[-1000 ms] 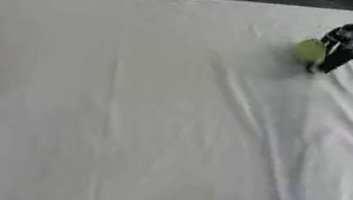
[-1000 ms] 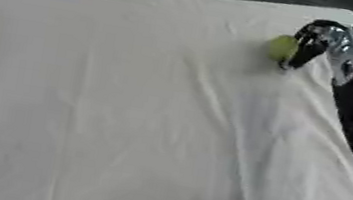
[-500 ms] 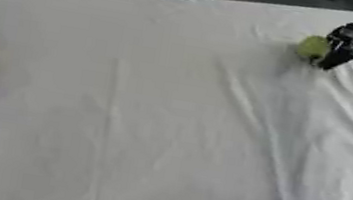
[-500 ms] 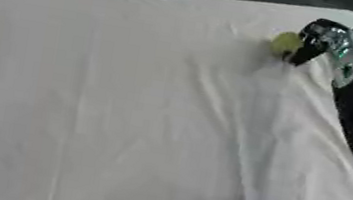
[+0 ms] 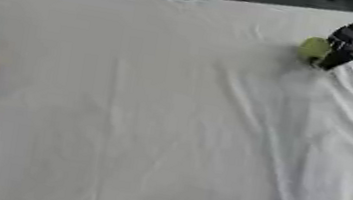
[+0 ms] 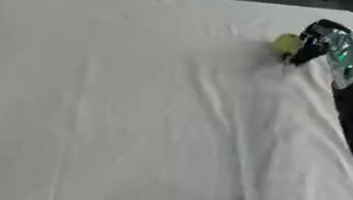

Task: Pick up the objects with one hand, pass them to the other hand, and then place them into the box on the other side of the table.

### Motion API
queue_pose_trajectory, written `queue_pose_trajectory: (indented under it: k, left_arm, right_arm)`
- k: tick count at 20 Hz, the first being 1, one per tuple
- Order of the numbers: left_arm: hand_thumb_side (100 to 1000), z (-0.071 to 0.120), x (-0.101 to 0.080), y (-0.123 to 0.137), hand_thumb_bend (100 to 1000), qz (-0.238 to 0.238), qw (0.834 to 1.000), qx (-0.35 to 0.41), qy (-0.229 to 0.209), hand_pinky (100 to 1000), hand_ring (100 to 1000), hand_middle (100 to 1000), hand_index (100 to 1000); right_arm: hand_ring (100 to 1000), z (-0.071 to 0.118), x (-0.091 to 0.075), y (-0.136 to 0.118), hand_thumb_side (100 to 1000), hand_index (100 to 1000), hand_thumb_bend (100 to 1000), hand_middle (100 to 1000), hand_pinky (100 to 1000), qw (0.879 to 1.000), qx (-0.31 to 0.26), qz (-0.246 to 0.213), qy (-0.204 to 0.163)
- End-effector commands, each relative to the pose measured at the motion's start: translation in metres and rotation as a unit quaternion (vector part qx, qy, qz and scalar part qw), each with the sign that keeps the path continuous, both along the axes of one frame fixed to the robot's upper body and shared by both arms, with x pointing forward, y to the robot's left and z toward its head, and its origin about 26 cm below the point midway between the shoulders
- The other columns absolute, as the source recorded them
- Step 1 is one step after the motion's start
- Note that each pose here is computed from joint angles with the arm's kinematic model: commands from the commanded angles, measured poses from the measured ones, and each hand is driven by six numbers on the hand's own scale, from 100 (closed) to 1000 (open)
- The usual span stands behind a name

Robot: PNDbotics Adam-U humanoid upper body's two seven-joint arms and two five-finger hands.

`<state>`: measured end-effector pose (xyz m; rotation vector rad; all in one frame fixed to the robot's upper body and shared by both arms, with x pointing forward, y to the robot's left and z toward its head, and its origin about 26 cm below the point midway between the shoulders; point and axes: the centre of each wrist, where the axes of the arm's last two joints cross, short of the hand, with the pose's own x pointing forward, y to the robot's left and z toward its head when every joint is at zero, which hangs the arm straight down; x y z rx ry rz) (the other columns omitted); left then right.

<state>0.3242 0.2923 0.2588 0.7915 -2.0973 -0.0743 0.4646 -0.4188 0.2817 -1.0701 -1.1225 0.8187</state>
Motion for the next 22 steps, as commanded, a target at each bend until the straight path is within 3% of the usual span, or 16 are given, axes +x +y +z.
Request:
queue_pose_trajectory:
  k: [1,6,14,18,22]
  left_arm:
    - [518,0.009,-0.002,0.003,605,0.006,1.000,0.012,-0.013,754,689,686,726]
    - [517,0.010,-0.003,0.004,604,0.007,1.000,0.014,-0.013,754,689,686,726]
    - [517,0.010,-0.003,0.004,604,0.007,1.000,0.015,-0.011,755,690,686,727]
    - [516,0.014,-0.004,0.004,607,0.005,1.000,0.023,-0.015,755,690,687,727]
    - [514,0.019,-0.005,0.003,611,-0.002,0.999,0.040,-0.013,754,691,688,724]
  right_arm:
    - [655,0.031,-0.016,-0.012,100,470,229,502,753,0.998,0.004,0.003,-0.069]
    - [611,0.037,-0.033,-0.009,100,452,219,490,715,0.990,0.030,0.028,-0.132]
    - [573,0.035,-0.046,-0.008,100,434,197,478,664,0.979,0.091,0.031,-0.177]
    - [559,0.032,-0.060,0.002,100,432,155,479,646,0.967,0.129,0.073,-0.209]
    - [539,0.025,-0.076,0.030,100,433,117,481,633,0.949,0.159,0.134,-0.239]
